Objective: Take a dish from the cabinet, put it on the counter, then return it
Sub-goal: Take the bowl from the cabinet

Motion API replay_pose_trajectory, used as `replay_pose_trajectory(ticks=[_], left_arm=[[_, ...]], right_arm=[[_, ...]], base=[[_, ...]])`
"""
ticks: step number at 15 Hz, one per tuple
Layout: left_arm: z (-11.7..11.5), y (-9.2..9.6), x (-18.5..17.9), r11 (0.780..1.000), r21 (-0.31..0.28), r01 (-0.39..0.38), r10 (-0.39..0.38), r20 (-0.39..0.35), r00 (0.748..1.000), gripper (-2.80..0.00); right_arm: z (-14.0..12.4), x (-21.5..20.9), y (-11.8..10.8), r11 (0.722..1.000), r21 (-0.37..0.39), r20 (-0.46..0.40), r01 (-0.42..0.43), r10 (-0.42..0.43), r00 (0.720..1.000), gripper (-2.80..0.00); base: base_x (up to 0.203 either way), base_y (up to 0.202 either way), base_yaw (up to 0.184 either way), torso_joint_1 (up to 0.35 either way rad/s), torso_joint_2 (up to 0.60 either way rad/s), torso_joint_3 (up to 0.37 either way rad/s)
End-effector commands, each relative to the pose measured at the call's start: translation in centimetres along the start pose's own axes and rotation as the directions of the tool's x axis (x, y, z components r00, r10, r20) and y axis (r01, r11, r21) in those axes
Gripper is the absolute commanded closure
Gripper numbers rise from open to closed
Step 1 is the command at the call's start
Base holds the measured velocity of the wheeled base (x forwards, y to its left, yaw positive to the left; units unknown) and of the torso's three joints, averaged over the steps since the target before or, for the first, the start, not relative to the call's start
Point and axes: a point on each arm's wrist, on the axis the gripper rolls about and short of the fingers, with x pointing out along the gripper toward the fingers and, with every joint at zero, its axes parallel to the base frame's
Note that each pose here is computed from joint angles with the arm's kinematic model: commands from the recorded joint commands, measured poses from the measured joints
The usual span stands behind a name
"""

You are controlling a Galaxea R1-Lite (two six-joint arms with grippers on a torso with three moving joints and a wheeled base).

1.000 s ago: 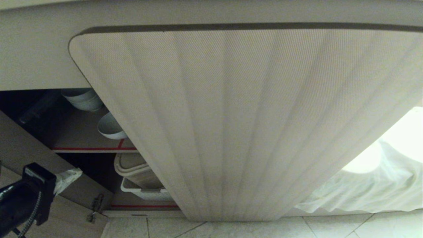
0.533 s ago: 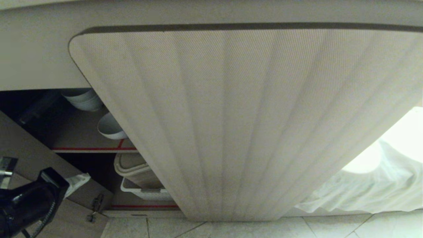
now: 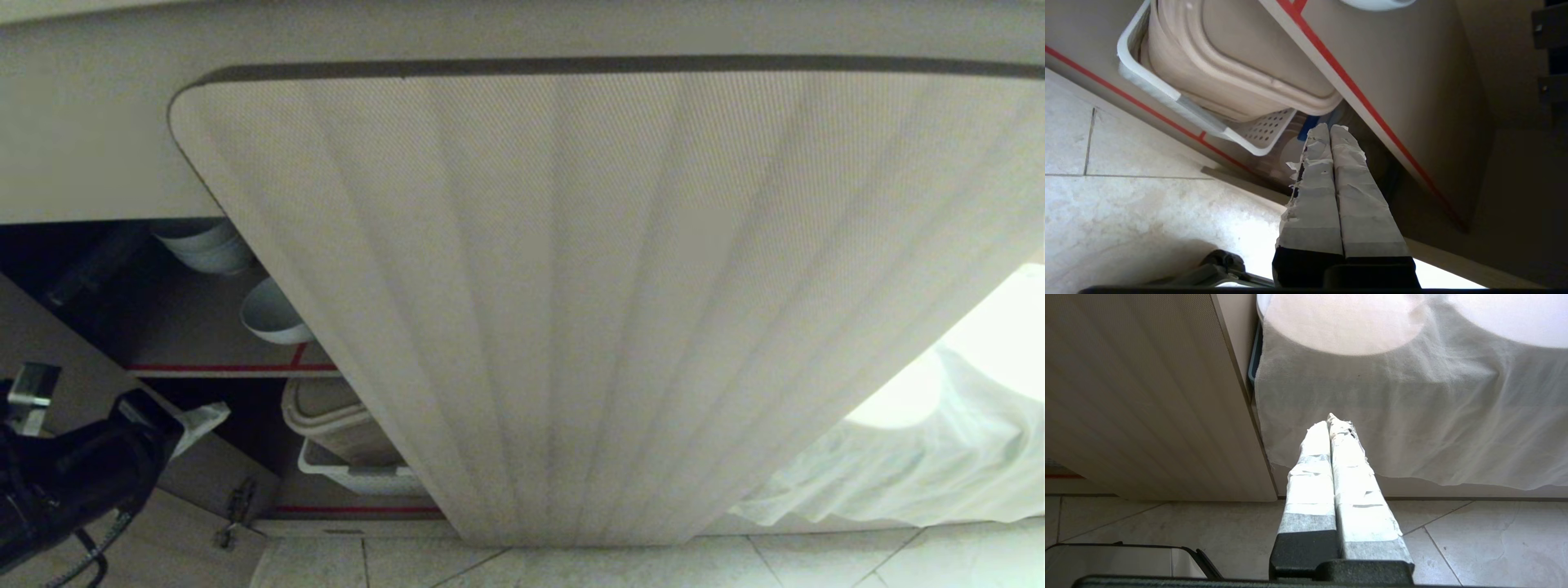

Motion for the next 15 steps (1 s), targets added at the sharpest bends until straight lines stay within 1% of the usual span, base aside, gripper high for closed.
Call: replay_pose_trajectory(ticks=[1,3,6,8,15], left_arm=[[0.4,-0.1,0.6,1.0,-0.009,-0.001,0.001,-0.002,1.0,0.0],[1.0,-0.4,1.2,1.0,-0.019,0.011,-0.011,0.009,1.0,0.0],[1.6,-0.4,2.6,0.999,-0.009,0.042,-0.041,0.036,0.998,0.0],[1.7,-0.2,3.1,0.999,-0.007,0.045,-0.045,0.04,0.998,0.0],[2.1,-0.6,3.3,0.998,-0.03,0.059,-0.057,0.05,0.997,0.0]], right_arm=[[0.0,0.0,0.0,1.0,0.001,0.0,0.0,0.0,1.0,0.0],[0.0,0.0,0.0,1.0,0.001,0.0,-0.001,0.001,1.0,0.0],[0.0,0.0,0.0,1.0,0.001,0.0,-0.002,0.002,1.0,0.0],[0.0,0.0,0.0,1.0,0.001,0.0,0.0,0.0,1.0,0.0],[0.0,0.0,0.0,1.0,0.001,0.0,-0.002,0.002,1.0,0.0]], base=[[0.0,0.0,0.0,0.0,0.0,0.0],[0.0,0.0,0.0,0.0,0.0,0.0],[0.0,0.0,0.0,0.0,0.0,0.0],[0.0,0.0,0.0,0.0,0.0,0.0],[0.0,0.0,0.0,0.0,0.0,0.0]])
